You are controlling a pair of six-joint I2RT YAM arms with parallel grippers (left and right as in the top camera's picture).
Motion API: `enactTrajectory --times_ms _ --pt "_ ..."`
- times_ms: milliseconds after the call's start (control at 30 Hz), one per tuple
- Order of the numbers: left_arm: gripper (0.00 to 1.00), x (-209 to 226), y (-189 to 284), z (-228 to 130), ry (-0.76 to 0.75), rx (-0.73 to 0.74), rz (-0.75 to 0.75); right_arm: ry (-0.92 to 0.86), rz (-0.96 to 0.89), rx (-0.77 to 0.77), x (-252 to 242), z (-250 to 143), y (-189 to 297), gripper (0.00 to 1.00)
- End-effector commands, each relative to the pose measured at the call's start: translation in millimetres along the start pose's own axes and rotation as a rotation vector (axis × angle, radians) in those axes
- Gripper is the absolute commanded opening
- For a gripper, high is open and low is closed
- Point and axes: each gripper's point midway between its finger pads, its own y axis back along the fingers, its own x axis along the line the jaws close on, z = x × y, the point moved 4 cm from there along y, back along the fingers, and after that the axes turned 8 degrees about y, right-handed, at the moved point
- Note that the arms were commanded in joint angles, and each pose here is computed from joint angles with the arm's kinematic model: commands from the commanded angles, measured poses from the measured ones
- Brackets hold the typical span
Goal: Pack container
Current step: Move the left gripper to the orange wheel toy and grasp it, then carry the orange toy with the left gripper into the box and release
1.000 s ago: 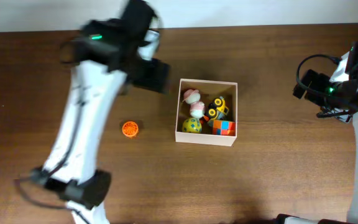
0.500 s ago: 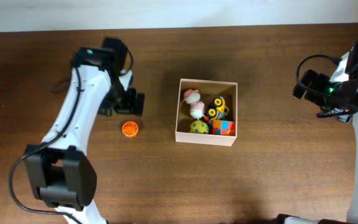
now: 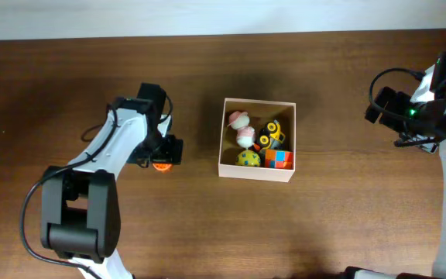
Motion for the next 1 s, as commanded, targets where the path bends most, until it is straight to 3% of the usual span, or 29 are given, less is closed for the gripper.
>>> enactTrajectory --times_ms 0,467,967 --pt "0.84 0.9 -7.9 -1.4 -0.012 -0.017 -0.005 -0.012 0.009 0.005 -0.2 0.1 -1.2 0.99" --pt "0.81 -0.5 -31.0 7.6 -0.015 -0.103 -0.024 -0.012 0.009 0.005 -0.2 0.1 -1.2 0.99" --pt "0.52 -0.7 -31.3 8.5 -0.016 -0.118 -0.028 -0.012 0.009 0.005 -0.2 0.1 -1.2 0.99"
